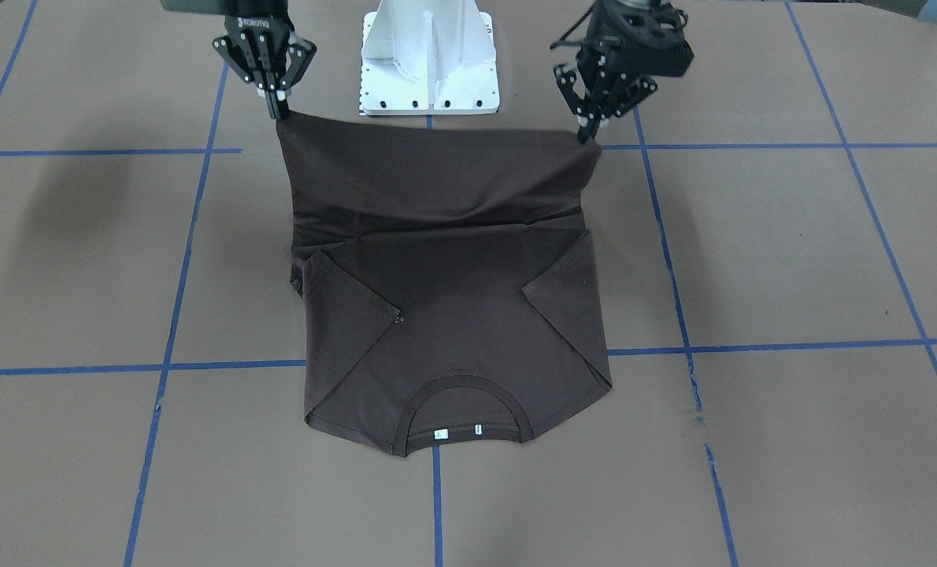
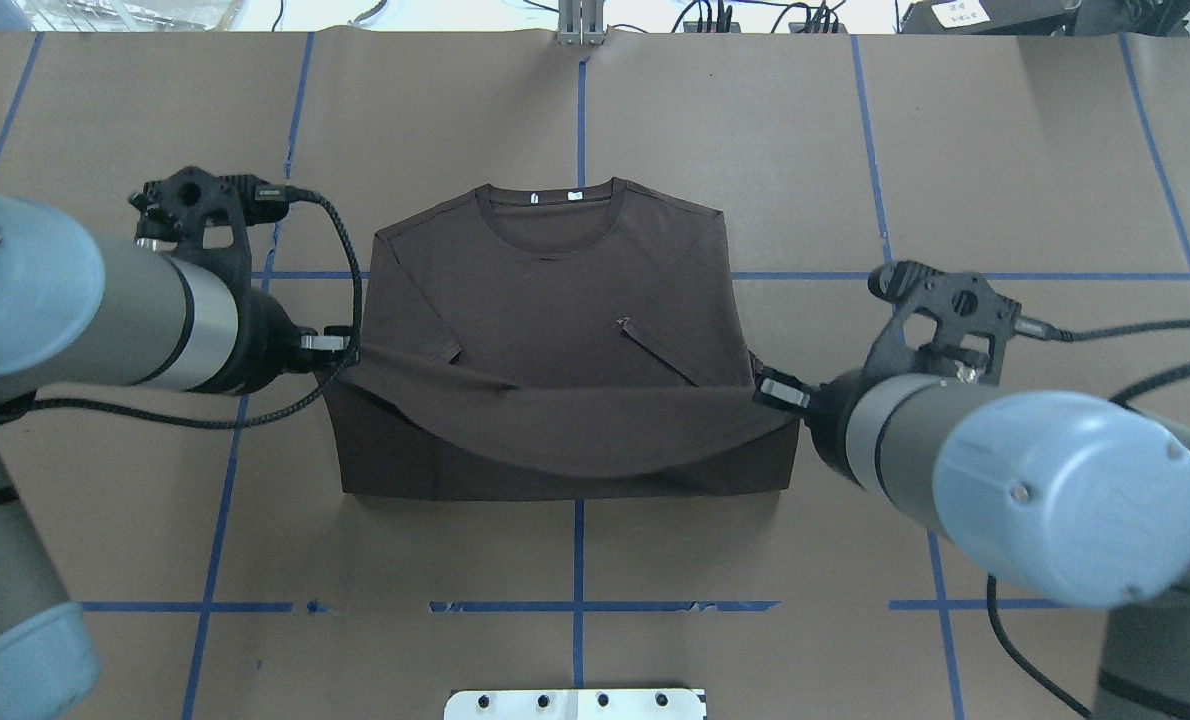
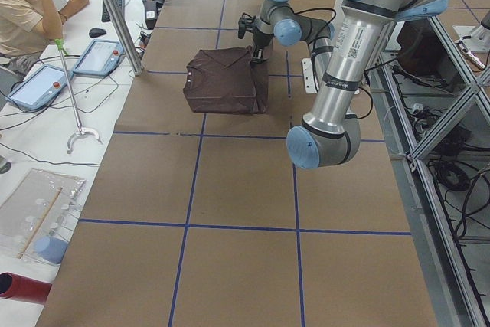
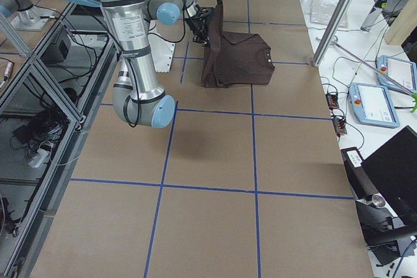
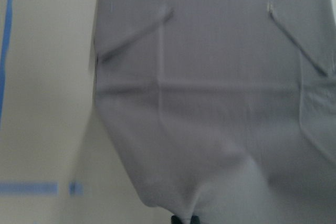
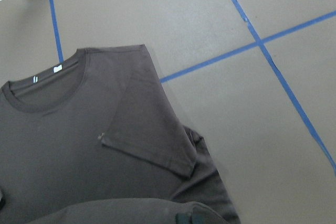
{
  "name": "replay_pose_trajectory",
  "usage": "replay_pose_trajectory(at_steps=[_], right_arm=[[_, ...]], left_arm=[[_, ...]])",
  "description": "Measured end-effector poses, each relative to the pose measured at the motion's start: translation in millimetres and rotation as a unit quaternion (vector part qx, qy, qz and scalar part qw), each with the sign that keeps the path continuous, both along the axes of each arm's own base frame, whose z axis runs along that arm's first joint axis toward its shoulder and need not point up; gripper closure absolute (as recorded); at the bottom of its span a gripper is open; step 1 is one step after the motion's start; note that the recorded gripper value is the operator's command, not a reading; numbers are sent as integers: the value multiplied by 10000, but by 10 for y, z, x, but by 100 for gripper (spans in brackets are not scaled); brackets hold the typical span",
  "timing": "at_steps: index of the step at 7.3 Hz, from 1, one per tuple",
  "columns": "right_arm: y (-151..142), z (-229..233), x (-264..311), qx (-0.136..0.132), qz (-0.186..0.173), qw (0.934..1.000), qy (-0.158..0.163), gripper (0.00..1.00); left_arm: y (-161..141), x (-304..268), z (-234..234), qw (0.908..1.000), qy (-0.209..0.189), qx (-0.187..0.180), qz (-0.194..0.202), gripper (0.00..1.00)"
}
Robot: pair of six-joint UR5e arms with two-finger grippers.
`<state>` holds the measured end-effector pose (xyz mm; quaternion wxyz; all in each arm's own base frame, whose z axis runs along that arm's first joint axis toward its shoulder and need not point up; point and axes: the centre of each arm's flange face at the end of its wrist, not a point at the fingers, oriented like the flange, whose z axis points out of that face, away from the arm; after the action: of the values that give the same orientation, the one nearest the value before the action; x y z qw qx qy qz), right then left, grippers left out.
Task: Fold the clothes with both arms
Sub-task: 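Lift the hem with both grippers and fold it toward the collar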
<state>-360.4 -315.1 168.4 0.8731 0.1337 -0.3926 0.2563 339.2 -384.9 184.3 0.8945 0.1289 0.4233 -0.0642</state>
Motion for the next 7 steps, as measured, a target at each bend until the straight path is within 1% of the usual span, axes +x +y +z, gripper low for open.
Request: replay_pose_trajectory(at_steps=[1, 2, 4, 6, 7], right_arm=[[-459, 22, -98, 12, 189, 9997, 132, 100], [-879, 153, -246, 25, 346, 9992, 192, 100], [-1609, 625, -625, 72, 562, 9980, 274, 100], [-2217, 1041, -1106, 68, 641, 9971, 399, 100], [-2402, 1244, -1302, 74, 649, 9970, 411, 100]], left_arm=[[-385, 40, 126, 9998, -111, 62, -155, 100], [-697, 136, 282, 9995, -166, 89, -266, 100], [-1193, 495, 631, 9990, -236, 103, -357, 100], [-1635, 909, 1084, 9982, -341, 148, -476, 100], [-1804, 1077, 1287, 9978, -391, 150, -510, 100]])
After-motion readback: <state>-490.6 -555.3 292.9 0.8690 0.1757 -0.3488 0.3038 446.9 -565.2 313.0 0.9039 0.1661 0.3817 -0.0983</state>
